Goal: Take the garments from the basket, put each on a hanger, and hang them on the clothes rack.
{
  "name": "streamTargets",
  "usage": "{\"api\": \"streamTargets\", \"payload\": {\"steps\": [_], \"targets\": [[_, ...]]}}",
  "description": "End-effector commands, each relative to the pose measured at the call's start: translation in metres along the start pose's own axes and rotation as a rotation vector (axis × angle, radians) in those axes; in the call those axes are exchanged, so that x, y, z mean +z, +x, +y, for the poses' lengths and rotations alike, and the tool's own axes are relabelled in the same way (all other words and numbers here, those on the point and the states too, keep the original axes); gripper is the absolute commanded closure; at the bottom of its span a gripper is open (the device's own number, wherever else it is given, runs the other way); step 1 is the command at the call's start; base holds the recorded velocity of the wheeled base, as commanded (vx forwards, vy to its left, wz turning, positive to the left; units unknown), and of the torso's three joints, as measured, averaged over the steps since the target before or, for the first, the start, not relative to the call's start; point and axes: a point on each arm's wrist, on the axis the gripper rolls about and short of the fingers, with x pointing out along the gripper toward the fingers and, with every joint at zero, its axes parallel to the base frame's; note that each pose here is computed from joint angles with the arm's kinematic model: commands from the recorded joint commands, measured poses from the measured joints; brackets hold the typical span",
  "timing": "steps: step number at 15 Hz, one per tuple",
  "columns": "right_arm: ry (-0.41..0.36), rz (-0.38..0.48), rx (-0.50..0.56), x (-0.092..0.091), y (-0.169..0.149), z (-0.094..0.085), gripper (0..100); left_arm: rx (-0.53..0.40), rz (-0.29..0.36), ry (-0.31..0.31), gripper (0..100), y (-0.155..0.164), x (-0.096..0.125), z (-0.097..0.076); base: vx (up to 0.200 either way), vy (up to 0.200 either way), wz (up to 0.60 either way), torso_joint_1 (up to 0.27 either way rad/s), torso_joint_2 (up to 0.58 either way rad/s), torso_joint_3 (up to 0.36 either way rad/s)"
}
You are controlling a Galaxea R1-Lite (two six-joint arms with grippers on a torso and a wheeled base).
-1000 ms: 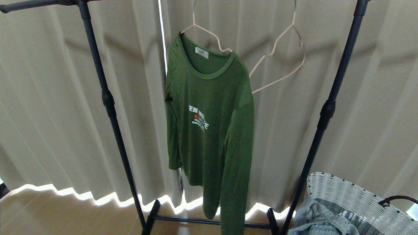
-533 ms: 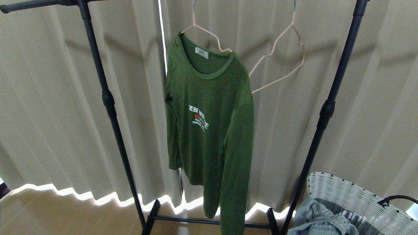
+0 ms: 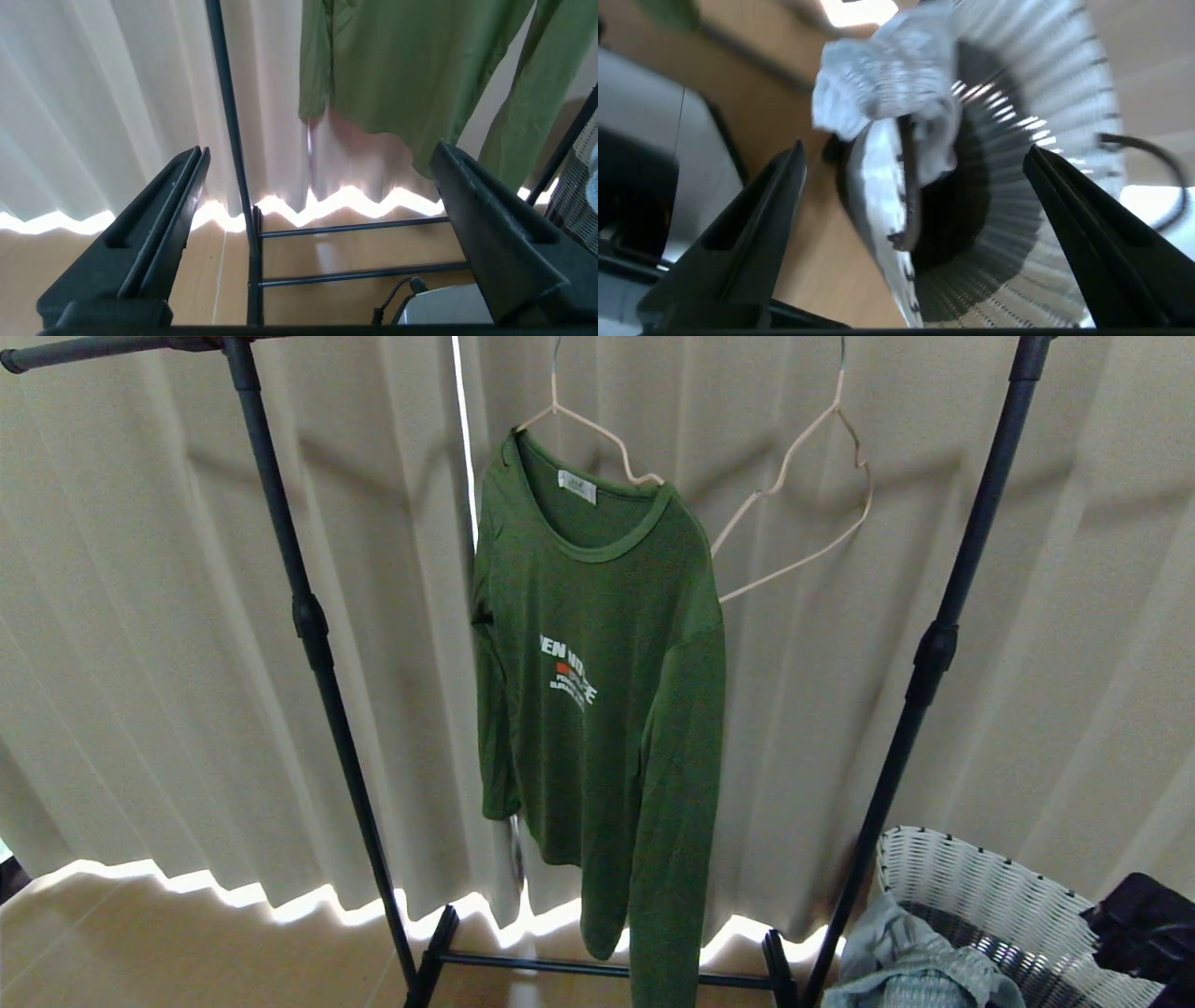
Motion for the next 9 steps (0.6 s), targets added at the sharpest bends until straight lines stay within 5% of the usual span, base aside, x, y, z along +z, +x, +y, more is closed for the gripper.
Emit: {"api": "streamTargets", "payload": {"steps": [1,9], "targets": [[-0.028,0.135,0.074,0.006,0.038,0.002,0,0.001,0.0,0.0,0,0.0,0.0,0.0,0.0,0.0,0.0,0.0,0.0,0.0],[-0.024,0.186,0.072,0.01,0.097,-0.001,0,0.001,0.0,0.0,0,0.0,0.0,0.0,0.0,0.0,0.0,0.0,0.0,0.0]]}}
